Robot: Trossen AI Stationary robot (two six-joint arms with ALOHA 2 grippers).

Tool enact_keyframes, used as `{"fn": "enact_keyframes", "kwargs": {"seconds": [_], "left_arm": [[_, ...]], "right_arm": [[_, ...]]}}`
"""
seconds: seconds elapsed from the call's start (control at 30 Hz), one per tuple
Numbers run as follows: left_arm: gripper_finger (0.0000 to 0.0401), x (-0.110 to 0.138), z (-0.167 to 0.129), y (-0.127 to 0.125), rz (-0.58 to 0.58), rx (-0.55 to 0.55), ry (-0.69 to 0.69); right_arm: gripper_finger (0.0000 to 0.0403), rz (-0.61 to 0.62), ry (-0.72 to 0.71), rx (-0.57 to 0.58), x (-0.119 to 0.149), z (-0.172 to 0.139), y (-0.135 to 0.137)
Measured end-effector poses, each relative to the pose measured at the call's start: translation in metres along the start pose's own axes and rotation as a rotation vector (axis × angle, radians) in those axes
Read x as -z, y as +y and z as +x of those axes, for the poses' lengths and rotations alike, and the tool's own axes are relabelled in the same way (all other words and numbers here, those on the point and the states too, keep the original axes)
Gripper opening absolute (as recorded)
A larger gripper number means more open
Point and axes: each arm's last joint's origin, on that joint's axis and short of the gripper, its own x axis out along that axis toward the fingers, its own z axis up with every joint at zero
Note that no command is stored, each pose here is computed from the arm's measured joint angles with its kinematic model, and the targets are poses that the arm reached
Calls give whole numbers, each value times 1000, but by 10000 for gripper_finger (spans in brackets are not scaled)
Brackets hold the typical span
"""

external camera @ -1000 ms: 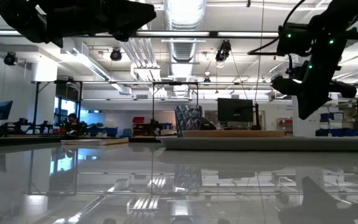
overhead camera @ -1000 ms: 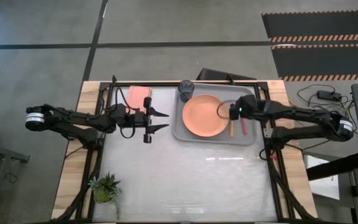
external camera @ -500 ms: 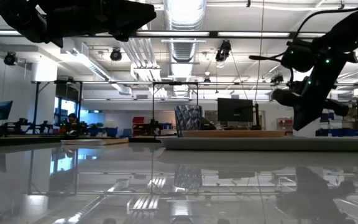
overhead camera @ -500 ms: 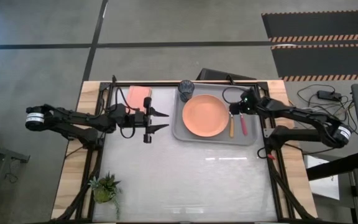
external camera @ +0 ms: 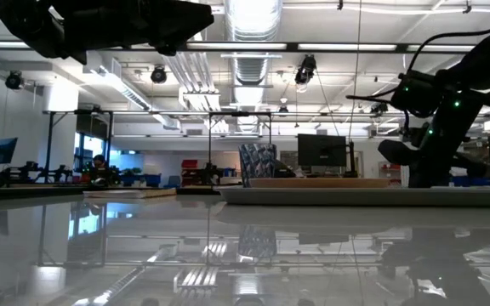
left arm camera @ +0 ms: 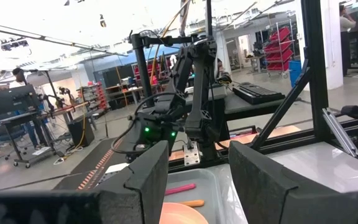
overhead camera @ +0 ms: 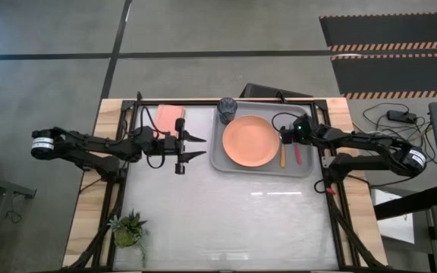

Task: Pick and place plate/cup/fork/spoon on tray
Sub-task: Adjust the red fork slightly to the right

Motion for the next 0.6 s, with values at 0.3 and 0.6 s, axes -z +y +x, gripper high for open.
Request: {"fn": "enact_keyframes", "kwargs": {"seconds": [0.3, 0.6], "left_arm": [[153, 0, 0, 0, 0, 0, -1], [153, 0, 0, 0, 0, -1, -1]], "right_arm": [[8, -26, 11, 81, -5, -5, 0], [8, -30, -6, 83, -23, -18, 11]]}}
